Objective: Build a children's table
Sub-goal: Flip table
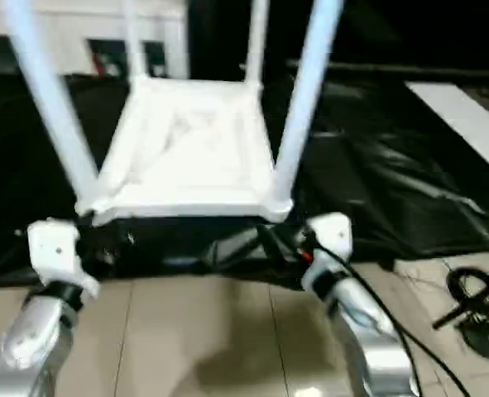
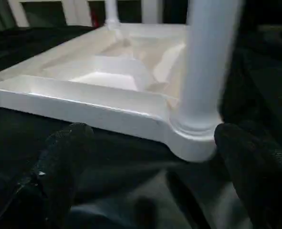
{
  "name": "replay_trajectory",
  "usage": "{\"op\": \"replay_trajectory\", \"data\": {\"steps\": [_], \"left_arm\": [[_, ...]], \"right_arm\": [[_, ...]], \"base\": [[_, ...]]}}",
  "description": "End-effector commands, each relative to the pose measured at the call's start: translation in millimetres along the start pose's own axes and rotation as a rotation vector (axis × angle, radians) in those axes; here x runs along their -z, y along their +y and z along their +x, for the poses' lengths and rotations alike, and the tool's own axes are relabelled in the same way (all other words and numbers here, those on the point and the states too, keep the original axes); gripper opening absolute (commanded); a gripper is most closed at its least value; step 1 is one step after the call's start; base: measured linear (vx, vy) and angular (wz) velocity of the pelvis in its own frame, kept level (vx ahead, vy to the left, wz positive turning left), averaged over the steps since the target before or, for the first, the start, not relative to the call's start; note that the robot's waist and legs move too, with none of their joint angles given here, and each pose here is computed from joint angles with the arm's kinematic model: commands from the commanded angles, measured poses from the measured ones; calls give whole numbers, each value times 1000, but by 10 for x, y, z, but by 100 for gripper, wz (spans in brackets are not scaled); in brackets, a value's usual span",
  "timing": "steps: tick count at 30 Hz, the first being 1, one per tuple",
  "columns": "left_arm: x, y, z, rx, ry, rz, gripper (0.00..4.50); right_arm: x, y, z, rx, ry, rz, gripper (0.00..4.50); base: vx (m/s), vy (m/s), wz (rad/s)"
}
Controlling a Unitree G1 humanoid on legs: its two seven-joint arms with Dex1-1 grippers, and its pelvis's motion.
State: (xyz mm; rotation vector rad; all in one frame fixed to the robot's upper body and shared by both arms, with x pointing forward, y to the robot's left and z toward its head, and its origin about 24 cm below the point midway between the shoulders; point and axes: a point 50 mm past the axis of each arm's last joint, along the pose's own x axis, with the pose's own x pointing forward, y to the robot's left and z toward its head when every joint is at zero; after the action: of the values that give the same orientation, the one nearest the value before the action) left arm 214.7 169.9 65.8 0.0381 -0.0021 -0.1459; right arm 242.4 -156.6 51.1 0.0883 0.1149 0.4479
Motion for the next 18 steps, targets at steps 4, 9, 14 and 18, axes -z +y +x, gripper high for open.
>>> {"op": "replay_trajectory", "data": {"steps": [4,9,14,18], "left_arm": [[-26,13,-105,-12,-7,-15,350],[26,7,-209,-48,6,-36,350],[110,15,-314,-71,28,-54,350],[234,55,-368,-83,47,-54,350]], "right_arm": [[-104,159,-94,-147,-8,22,450],[-106,199,-160,-215,21,14,450],[-126,184,-200,-214,32,22,450],[-122,211,-193,-231,44,28,450]], "base": [[124,2,10],[137,31,11],[129,45,15],[126,16,15]]}}
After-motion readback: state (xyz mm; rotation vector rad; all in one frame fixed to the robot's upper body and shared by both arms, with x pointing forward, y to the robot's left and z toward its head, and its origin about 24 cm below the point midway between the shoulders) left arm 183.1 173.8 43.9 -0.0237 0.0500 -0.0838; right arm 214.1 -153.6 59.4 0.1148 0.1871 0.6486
